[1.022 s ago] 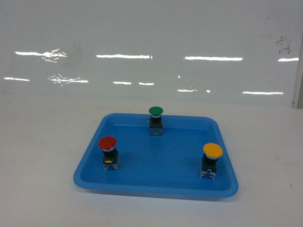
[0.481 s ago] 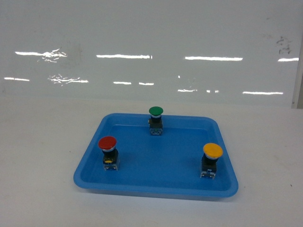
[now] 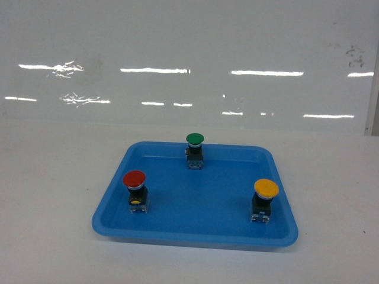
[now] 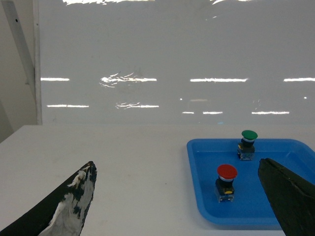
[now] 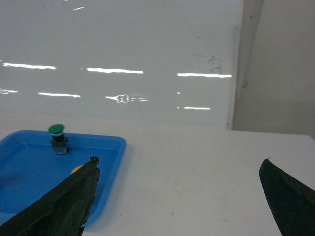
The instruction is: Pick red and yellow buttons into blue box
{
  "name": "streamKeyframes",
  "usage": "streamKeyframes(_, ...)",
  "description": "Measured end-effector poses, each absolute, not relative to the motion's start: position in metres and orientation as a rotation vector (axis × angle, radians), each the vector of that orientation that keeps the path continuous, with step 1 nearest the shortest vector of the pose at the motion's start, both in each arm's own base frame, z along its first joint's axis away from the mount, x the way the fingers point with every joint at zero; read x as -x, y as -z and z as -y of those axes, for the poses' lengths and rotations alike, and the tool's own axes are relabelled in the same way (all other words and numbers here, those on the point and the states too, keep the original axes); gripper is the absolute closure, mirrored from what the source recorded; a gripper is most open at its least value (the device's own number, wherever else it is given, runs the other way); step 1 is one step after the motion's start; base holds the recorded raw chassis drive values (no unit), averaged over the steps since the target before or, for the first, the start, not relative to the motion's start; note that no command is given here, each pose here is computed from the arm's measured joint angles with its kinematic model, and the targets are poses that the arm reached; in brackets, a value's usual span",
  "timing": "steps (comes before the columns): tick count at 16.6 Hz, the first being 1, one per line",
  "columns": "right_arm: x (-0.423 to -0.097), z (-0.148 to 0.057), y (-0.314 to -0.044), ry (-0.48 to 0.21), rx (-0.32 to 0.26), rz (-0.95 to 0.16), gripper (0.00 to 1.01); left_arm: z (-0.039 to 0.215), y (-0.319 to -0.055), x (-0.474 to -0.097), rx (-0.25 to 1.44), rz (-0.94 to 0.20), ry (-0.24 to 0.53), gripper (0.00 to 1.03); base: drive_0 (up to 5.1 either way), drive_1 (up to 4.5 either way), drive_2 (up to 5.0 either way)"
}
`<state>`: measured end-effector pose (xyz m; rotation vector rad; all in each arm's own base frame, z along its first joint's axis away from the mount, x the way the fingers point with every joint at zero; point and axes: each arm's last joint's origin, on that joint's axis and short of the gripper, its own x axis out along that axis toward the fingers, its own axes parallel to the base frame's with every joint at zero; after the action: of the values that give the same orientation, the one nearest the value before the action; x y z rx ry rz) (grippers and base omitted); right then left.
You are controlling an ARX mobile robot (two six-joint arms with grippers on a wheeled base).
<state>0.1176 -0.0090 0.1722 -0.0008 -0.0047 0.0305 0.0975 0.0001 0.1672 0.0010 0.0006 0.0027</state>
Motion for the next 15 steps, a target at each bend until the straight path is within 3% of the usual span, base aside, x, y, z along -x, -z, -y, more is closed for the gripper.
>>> streamKeyframes(4,-0.158,0.008,-0.205,-0.101,0.012,0.060,0.03,0.000,-0.167,-0.098,-0.001,0.000,-0.002,0.05,0.0,0.00,0.0)
streamKeyframes(7,-0.187,-0.002,-0.201,-0.177,0.013,-0.034,0.03,0.000,-0.167,-0.098,-0.001,0.000,-0.001,0.05,0.0,0.00,0.0)
streamKeyframes(11,-0.201,-0.026,-0.206,-0.241,0.037,-0.066,0.03,0.000,-0.167,-0.098,-0.001,-0.001,-0.001,0.05,0.0,0.00,0.0)
streamKeyframes(15,-0.202,-0.028,-0.204,-0.220,0.047,-0.081,0.03,0.000,-0.167,-0.098,-0.001,-0.001,-0.002,0.05,0.0,0.00,0.0)
